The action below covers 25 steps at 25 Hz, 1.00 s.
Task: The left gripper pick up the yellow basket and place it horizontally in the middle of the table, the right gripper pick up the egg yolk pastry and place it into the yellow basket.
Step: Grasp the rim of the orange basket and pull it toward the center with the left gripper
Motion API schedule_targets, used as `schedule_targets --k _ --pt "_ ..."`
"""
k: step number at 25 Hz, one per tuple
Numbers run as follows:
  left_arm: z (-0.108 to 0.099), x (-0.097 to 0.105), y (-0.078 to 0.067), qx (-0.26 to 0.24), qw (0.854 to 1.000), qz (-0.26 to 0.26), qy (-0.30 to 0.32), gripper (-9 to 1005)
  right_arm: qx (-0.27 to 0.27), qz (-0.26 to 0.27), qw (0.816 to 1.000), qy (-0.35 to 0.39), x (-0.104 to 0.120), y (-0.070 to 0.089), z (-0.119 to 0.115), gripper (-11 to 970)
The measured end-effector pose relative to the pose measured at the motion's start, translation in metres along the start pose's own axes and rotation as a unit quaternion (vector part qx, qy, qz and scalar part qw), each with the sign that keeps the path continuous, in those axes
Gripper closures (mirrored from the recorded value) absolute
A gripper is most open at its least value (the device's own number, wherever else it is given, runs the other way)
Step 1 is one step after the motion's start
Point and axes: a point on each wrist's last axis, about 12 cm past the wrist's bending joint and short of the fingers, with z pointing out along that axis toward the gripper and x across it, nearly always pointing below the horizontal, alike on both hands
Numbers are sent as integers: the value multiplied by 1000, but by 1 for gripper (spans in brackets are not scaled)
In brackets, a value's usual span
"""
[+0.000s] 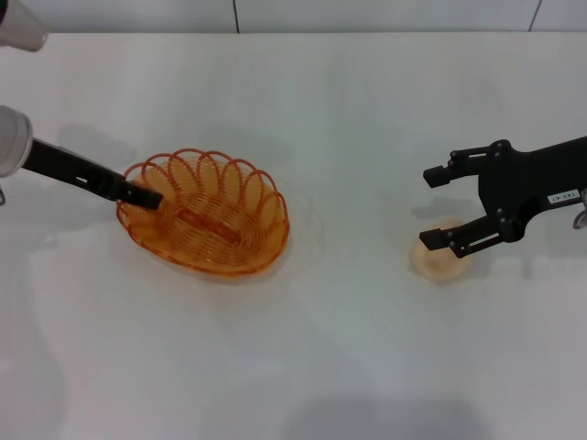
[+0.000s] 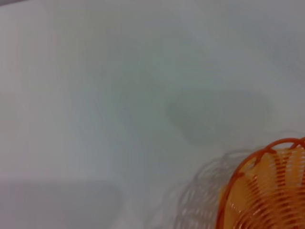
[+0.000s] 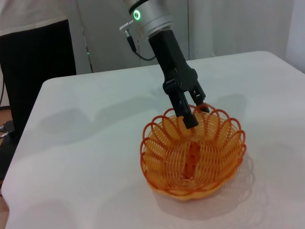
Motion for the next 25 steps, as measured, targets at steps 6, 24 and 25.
schedule_targets --k 6,24,25 --pt "3 -1 0 -6 1000 0 -5 210 -1 0 1000 0 0 1 1 88" --pt "7 -4 0 -15 1000 4 -12 897 12 2 1000 -2 1 -2 1 89" --pt "7 -4 0 -15 1000 3 -12 897 12 2 1000 -2 1 -2 1 89"
